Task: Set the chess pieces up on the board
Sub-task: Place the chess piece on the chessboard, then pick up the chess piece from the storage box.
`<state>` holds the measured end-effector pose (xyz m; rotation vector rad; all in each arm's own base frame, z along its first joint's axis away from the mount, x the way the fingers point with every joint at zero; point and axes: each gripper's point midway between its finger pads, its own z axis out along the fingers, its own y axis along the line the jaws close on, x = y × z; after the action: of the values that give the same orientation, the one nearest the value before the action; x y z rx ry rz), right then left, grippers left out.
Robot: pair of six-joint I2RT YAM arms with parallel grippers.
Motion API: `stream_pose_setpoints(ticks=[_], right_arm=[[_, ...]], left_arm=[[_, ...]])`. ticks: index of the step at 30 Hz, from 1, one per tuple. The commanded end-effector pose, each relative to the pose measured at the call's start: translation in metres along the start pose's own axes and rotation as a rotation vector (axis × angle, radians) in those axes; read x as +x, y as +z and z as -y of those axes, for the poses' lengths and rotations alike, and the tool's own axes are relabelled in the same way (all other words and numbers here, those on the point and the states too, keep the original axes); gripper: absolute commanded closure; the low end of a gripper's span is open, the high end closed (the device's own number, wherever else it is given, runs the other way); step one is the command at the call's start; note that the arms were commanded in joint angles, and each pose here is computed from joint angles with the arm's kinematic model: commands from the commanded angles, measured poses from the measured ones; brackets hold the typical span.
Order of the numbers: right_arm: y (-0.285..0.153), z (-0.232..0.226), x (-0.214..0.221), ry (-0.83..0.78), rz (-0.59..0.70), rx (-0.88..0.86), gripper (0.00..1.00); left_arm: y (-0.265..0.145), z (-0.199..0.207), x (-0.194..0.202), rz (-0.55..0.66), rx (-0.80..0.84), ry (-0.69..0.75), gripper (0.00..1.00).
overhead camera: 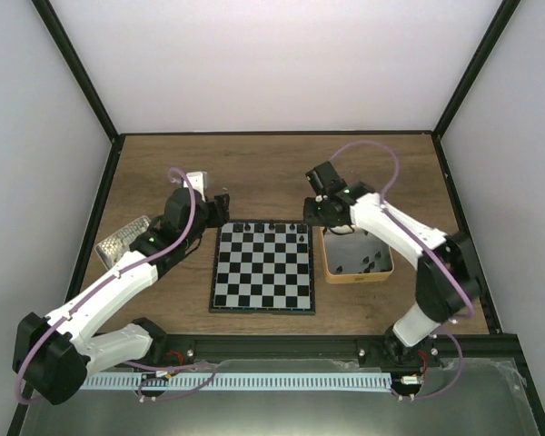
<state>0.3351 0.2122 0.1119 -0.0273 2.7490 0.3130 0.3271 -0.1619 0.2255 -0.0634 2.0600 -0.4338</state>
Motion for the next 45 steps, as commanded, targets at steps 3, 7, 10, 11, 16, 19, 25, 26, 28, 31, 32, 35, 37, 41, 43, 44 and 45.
stream_pose_setpoints(ticks=[3,7,10,11,16,19,25,26,28,31,32,35,37,41,43,44,45], right_arm=[[-0.028,0.081,-0.012,0.199,0.177,0.206,0.70],[-0.019,0.128,-0.001,0.292,0.188,0.261,0.65],[-0.009,0.146,0.003,0.310,0.192,0.292,0.63],[-0.004,0.151,0.004,0.311,0.190,0.303,0.63],[0.016,0.175,0.003,0.333,0.188,0.317,0.64],[0.025,0.182,0.001,0.329,0.183,0.320,0.65],[0.037,0.196,0.000,0.343,0.173,0.325,0.66],[0.039,0.195,-0.001,0.336,0.175,0.314,0.66],[0.044,0.193,-0.002,0.322,0.164,0.293,0.67],[0.052,0.191,0.000,0.322,0.142,0.257,0.72],[0.053,0.191,0.001,0.327,0.138,0.252,0.75],[0.053,0.189,0.001,0.340,0.137,0.242,0.82],[0.050,0.188,0.001,0.343,0.143,0.236,0.87],[0.040,0.188,0.007,0.368,0.124,0.250,0.96],[0.033,0.185,0.010,0.375,0.109,0.239,0.97],[0.029,0.182,0.010,0.376,0.109,0.226,0.97],[0.024,0.177,0.011,0.374,0.113,0.206,0.97]], left_arm=[[0.002,0.005,-0.005,0.008,0.026,0.005,0.36],[0.004,0.009,-0.004,0.001,0.043,0.004,0.36],[0.005,0.010,-0.004,-0.007,0.043,0.006,0.37],[0.006,0.010,-0.004,-0.011,0.041,0.007,0.36],[0.005,0.010,-0.004,-0.013,0.042,0.006,0.36],[0.005,0.011,-0.004,-0.015,0.046,0.004,0.36],[0.005,0.012,-0.005,-0.015,0.048,0.004,0.36],[0.005,0.012,-0.005,-0.015,0.050,0.003,0.36],[0.006,0.013,-0.004,-0.018,0.051,0.003,0.36],[0.006,0.013,-0.004,-0.019,0.052,0.001,0.36],[0.006,0.013,-0.004,-0.020,0.052,0.002,0.36],[0.006,0.013,-0.004,-0.023,0.053,0.000,0.36],[0.006,0.014,-0.004,-0.023,0.057,0.000,0.37],[0.005,0.017,-0.004,-0.024,0.074,-0.004,0.36],[0.005,0.020,-0.004,-0.025,0.088,-0.009,0.36],[0.005,0.022,-0.004,-0.027,0.098,-0.011,0.36],[0.006,0.023,-0.004,-0.029,0.107,-0.014,0.35]])
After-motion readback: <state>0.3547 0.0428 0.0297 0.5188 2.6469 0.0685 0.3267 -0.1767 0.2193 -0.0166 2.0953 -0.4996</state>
